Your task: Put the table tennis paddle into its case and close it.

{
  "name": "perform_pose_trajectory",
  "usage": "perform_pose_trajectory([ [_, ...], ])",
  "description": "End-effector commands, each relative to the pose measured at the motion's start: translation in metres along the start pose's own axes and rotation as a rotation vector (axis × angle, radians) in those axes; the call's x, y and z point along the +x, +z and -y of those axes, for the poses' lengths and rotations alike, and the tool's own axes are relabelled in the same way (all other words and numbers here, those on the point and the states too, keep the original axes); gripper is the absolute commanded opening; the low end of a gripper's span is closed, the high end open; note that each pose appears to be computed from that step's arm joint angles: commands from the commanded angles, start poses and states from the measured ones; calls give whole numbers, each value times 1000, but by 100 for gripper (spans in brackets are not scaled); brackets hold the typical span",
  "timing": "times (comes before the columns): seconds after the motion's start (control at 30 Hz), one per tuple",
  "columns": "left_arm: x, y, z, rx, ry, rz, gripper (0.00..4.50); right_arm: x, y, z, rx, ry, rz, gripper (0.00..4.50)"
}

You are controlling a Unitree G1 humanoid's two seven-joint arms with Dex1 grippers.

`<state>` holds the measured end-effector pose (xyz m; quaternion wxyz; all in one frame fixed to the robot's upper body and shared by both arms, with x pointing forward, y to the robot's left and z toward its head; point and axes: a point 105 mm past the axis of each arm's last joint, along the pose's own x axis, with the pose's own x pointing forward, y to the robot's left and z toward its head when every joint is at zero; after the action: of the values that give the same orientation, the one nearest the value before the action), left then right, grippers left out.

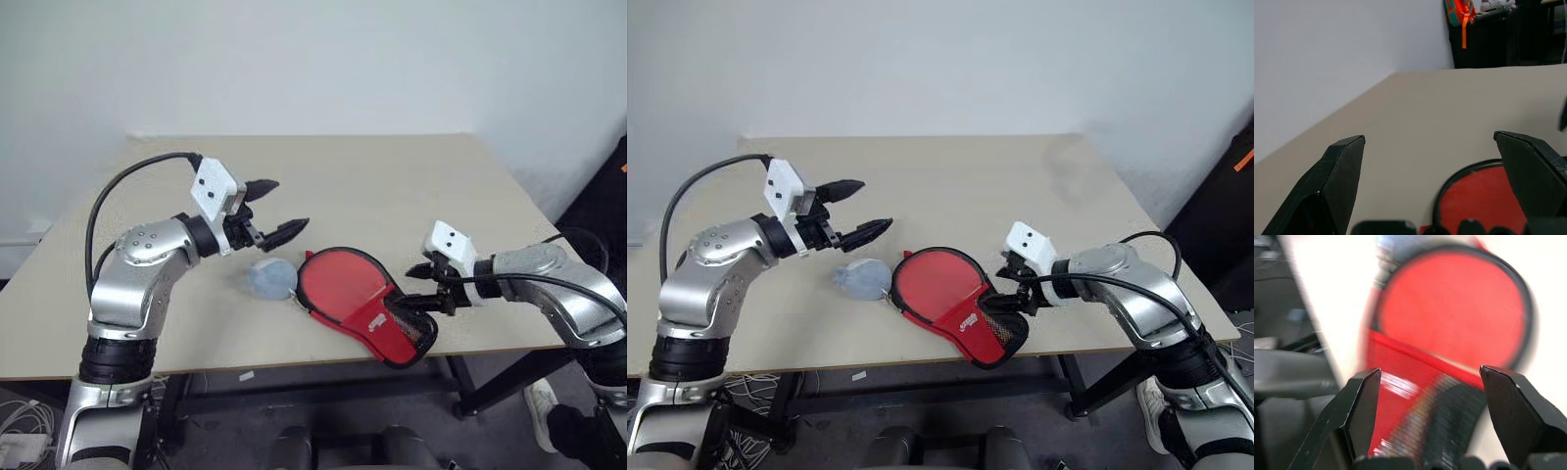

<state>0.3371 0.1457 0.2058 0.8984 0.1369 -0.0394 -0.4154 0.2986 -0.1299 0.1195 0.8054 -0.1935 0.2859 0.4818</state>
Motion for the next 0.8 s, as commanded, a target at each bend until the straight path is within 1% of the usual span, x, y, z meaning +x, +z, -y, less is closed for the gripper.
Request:
perform_pose_trajectory([
  [0.03,0,16,2,34,-5,45,450,-4,-2,7,-23,-37,9,350],
  [0.13,0,12,5,1,-25,27,450,-2,-12,12,7,-60,-2,350],
  [0.23,2,6,13,-31,-47,19,450,-2,-16,19,14,-86,-8,350],
  [0.4,4,-7,32,-66,-84,-5,450,0,-16,18,19,-90,-5,350],
  [0.47,3,-13,33,-60,-77,-22,450,2,-9,16,20,-92,25,350],
  [0.57,-3,-19,25,-53,-33,-38,450,7,6,18,19,-131,88,350],
  [0.7,-13,-27,4,-41,62,-60,450,21,17,18,33,-188,131,350],
  [0.8,-21,-31,-8,-44,111,-65,450,33,26,12,35,-192,163,291],
])
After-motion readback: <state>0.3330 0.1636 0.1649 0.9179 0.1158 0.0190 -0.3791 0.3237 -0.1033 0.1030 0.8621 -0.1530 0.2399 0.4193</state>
